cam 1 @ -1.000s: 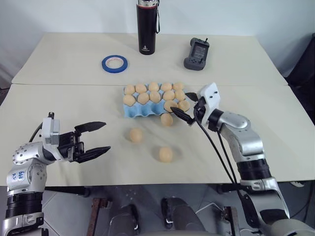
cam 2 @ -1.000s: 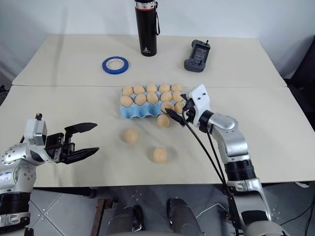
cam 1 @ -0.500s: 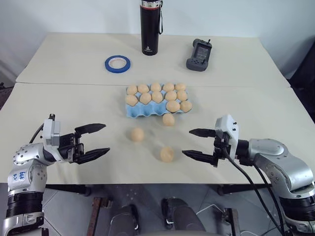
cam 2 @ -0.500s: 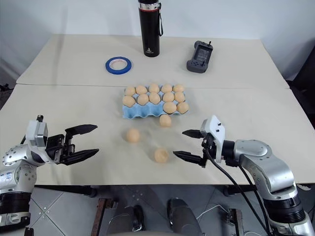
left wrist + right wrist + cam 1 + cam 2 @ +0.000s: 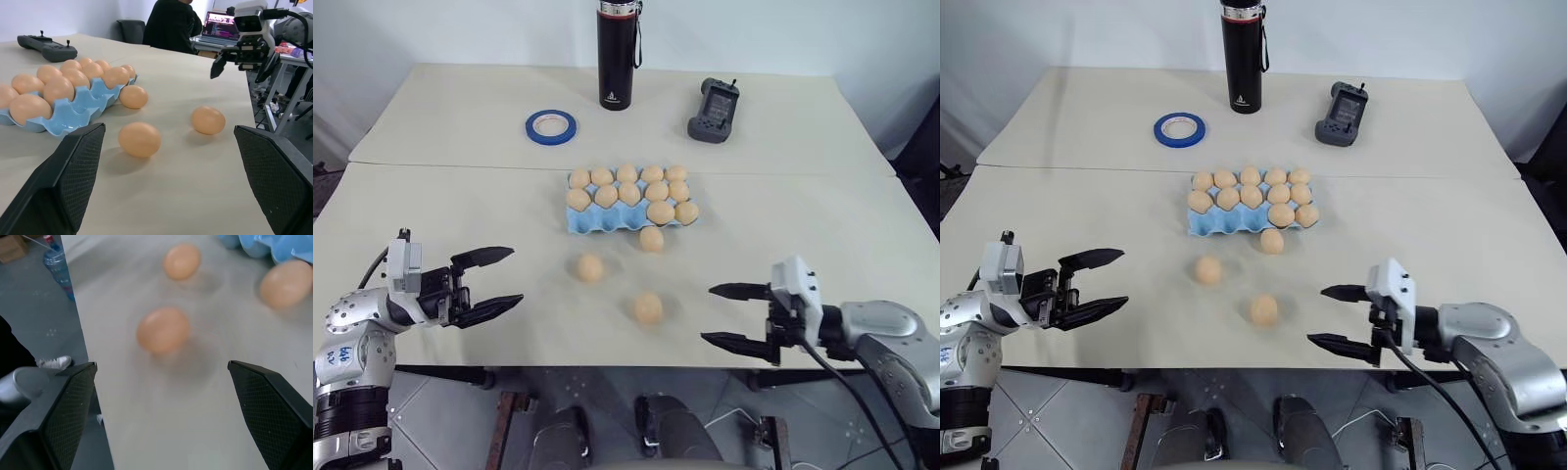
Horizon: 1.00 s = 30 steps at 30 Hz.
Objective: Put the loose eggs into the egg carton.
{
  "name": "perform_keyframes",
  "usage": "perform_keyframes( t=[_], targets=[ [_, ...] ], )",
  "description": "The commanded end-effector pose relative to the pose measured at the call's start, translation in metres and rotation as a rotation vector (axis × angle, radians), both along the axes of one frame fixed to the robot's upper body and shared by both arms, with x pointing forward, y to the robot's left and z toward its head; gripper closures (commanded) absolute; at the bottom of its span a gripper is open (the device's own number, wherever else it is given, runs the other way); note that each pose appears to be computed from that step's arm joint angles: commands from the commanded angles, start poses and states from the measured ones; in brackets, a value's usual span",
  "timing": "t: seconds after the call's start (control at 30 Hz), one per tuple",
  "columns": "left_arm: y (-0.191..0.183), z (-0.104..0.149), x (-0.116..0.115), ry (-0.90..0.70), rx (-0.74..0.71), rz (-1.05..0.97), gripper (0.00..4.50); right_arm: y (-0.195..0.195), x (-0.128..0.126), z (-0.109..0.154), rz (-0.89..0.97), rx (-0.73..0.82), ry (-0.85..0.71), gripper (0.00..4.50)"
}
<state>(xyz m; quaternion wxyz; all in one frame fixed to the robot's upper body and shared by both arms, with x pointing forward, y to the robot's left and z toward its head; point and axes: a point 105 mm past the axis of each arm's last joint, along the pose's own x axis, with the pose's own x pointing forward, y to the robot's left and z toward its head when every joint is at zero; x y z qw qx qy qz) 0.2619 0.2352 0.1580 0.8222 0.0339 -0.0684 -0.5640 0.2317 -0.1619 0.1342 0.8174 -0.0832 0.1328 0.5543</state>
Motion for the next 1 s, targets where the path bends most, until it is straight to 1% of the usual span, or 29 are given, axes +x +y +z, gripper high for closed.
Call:
perform_keyframes(
  t=[0.03,0.1,0.23,0.37,0.47,0.53,0.7,0.87,0.97,1.0],
  targets=[
    [0.005,0.007,-0.001,-0.024,0.016,0.013,0.0,-0.007,-0.003,0.011,0.004,-0.012,-0.052,0.01],
    [0.004,0.007,-0.001,-0.024,0.016,0.012,0.0,-0.007,-0.002,0.01,-0.001,-0.014,-0.058,0.01],
    [0.003,0.009,0.002,-0.029,0.012,0.011,0.0,0.007,0.01,0.009,-0.015,0.018,-0.099,0.01],
    [0.001,0.009,0.005,-0.033,0.011,0.008,0.0,0.036,0.029,0.005,-0.005,0.043,-0.135,0.01],
    [0.0,0.01,0.005,-0.037,0.009,0.009,0.0,0.055,0.031,0.003,0.051,0.055,-0.128,0.01],
    [0.0,0.009,0.005,-0.036,0.009,0.009,0.0,0.064,0.033,-0.001,0.078,0.039,-0.13,0.01],
    [0.002,0.007,0.002,-0.037,0.011,0.025,0.0,0.086,0.045,-0.019,0.155,-0.066,-0.124,0.01],
    [0.003,0.006,0.0,-0.038,0.011,0.037,0.0,0.096,0.052,-0.024,0.185,-0.092,-0.121,0.01],
    [0.003,0.007,-0.001,-0.041,0.008,0.045,0.0,0.101,0.055,-0.022,0.202,-0.086,-0.14,0.01],
    [0.003,0.007,-0.001,-0.042,0.008,0.048,0.0,0.101,0.055,-0.021,0.202,-0.079,-0.139,0.19]
  ],
)
